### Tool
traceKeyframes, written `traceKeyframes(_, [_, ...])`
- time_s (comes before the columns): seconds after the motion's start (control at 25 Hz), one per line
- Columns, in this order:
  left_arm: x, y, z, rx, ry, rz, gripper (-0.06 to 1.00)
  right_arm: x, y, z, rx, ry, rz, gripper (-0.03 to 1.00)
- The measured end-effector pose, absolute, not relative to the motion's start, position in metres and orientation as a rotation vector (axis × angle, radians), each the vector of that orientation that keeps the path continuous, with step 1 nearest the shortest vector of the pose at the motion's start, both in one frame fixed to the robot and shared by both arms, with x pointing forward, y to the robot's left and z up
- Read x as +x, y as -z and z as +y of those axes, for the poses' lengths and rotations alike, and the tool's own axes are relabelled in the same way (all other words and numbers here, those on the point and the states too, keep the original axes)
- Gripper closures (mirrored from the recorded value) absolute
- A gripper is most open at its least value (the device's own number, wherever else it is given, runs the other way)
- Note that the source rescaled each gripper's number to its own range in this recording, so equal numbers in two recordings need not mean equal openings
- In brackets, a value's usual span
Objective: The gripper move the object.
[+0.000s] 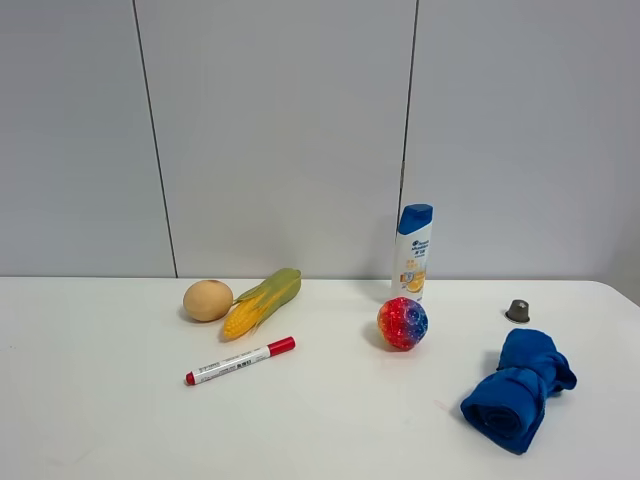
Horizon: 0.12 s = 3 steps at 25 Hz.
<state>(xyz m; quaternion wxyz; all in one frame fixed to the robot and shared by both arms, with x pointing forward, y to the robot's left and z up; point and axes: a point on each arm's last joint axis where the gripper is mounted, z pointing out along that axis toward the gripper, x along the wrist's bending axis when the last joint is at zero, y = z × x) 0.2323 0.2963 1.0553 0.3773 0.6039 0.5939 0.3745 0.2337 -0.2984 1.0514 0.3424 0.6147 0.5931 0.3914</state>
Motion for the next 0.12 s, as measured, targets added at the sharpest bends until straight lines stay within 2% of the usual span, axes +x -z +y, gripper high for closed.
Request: traceKeyframes(0.12, [0.2323,-1.0553,0.2963,1.544,-0.957,1.519,-0.06,0.2337,-1.0514,-0.2984,1.598,-1.018,1.542,0.02])
